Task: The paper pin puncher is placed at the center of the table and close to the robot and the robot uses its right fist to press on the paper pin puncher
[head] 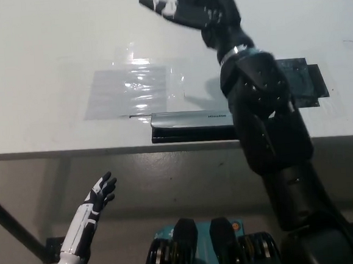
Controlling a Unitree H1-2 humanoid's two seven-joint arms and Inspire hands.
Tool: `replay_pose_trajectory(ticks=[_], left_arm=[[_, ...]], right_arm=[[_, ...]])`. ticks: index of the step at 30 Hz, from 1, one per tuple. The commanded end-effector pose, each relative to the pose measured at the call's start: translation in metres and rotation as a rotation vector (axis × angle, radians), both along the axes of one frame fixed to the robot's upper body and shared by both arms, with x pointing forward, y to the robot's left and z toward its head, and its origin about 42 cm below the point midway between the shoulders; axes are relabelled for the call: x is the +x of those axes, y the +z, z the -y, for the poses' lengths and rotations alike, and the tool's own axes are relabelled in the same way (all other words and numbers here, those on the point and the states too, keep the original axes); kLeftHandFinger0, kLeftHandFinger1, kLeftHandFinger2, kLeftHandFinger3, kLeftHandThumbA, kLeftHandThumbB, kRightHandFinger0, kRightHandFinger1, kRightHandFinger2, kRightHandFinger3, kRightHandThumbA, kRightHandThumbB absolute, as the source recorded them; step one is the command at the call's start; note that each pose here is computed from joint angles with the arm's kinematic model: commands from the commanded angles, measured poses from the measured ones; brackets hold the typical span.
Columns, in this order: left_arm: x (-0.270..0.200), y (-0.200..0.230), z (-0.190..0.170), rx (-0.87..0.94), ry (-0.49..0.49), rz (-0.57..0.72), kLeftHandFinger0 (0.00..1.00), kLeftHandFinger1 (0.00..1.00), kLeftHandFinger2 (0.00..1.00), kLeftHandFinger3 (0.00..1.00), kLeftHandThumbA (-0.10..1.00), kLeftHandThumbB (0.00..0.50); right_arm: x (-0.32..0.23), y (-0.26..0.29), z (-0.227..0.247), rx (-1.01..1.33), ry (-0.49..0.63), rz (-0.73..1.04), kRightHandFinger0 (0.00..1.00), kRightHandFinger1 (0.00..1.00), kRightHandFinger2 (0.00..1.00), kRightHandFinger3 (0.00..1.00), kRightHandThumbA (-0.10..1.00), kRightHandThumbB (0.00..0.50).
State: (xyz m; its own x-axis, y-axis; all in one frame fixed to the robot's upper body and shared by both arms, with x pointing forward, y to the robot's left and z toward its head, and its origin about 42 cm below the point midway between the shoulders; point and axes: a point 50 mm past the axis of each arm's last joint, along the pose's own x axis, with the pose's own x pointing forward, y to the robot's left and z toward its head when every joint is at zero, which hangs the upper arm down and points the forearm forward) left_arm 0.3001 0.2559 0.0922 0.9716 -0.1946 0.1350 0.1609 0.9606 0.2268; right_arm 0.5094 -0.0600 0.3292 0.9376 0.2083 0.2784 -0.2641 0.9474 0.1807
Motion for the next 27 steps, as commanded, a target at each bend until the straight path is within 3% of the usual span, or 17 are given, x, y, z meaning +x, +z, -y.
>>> replay_pose_trajectory(ticks=[1,5,7,8,10,12,24,27], left_arm=[[0.008,0.014,0.0,0.004,-0.022,0.068,1.0,1.0,1.0,1.0,1.0,0.187],[0.008,0.016,-0.002,0.015,-0.022,0.079,1.0,1.0,1.0,1.0,1.0,0.16],[0.008,0.016,-0.003,0.02,-0.021,0.08,1.0,1.0,1.0,1.0,1.0,0.158],[0.007,0.014,-0.004,0.014,-0.017,0.079,1.0,1.0,1.0,1.0,1.0,0.165],[0.007,0.015,-0.004,0.022,-0.019,0.082,1.0,1.0,1.0,1.0,1.0,0.167],[0.006,0.014,-0.004,0.028,-0.02,0.077,1.0,1.0,1.0,1.0,1.0,0.169],[0.006,0.013,-0.004,0.019,-0.019,0.07,1.0,1.0,1.0,1.0,1.0,0.187],[0.005,0.013,-0.005,0.019,-0.021,0.068,1.0,1.0,1.0,1.0,1.0,0.188]], right_arm=[[0.004,0.009,-0.002,0.031,-0.032,0.065,0.0,0.0,0.0,0.0,1.0,0.152],[0.001,-0.022,0.006,0.02,-0.044,0.016,0.04,0.0,0.03,0.0,1.0,0.141],[0.001,-0.027,0.007,0.017,-0.05,0.01,0.0,0.0,0.03,0.0,1.0,0.14],[-0.001,-0.045,0.012,0.025,-0.052,-0.014,0.0,0.0,0.04,0.0,1.0,0.107],[-0.003,-0.063,0.019,0.034,-0.065,-0.046,0.0,0.0,0.05,0.0,1.0,0.106],[-0.005,-0.077,0.025,0.029,-0.079,-0.061,0.0,0.0,0.01,0.0,1.0,0.098],[-0.029,-0.153,0.026,0.017,-0.062,-0.205,0.0,0.0,0.01,0.0,1.0,0.137],[-0.031,-0.171,0.024,0.018,-0.058,-0.255,0.0,0.0,0.0,0.0,1.0,0.111]])
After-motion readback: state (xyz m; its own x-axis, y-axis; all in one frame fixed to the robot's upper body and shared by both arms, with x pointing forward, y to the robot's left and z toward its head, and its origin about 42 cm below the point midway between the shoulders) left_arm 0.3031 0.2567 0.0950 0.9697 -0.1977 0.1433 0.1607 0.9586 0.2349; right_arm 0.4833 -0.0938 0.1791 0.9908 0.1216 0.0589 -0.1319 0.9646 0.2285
